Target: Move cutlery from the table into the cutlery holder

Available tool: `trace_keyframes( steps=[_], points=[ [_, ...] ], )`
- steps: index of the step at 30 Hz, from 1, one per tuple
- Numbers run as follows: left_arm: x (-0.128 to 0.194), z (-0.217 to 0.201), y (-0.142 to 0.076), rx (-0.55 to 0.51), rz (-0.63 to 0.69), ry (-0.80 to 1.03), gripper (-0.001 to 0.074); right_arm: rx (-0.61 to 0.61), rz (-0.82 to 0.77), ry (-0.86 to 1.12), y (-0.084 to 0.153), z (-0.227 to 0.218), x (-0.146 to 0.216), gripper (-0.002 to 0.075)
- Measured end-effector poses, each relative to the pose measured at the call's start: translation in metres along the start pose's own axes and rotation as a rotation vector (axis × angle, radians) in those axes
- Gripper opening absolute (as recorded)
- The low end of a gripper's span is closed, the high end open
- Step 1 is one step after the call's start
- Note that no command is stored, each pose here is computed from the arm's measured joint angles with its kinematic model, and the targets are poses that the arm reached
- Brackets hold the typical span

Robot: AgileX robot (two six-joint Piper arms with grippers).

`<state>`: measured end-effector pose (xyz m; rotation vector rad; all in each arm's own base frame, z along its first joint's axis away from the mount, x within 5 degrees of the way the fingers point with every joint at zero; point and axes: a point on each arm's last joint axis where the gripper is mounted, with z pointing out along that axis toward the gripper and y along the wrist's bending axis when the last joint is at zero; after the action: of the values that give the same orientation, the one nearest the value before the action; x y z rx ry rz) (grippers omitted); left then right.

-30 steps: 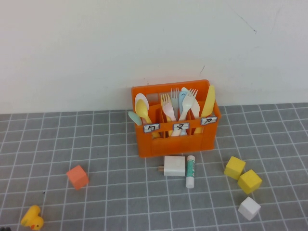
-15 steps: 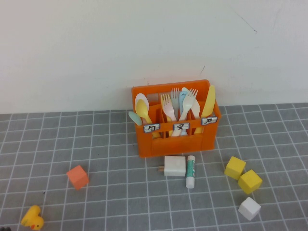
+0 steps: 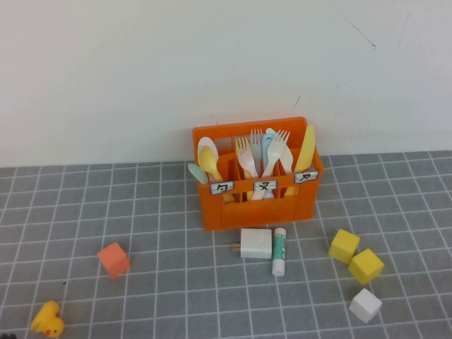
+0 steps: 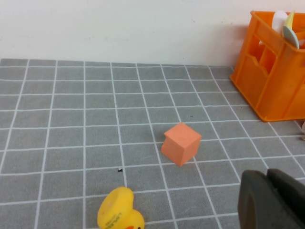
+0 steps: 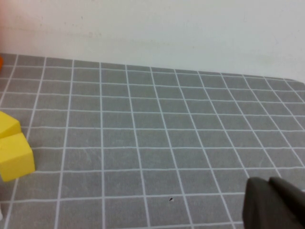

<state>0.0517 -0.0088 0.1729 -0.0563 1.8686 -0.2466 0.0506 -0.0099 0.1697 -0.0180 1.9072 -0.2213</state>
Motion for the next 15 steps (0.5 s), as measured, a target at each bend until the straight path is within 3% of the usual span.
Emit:
trace_keyframes(
  steps=[15],
  points=[
    [-0.0004,-0.0001,0.0018,-0.02,0.087,-0.003,-0.0001,0.0,0.0,0.0,0.0,0.0,0.0,-0.0002]
  ],
)
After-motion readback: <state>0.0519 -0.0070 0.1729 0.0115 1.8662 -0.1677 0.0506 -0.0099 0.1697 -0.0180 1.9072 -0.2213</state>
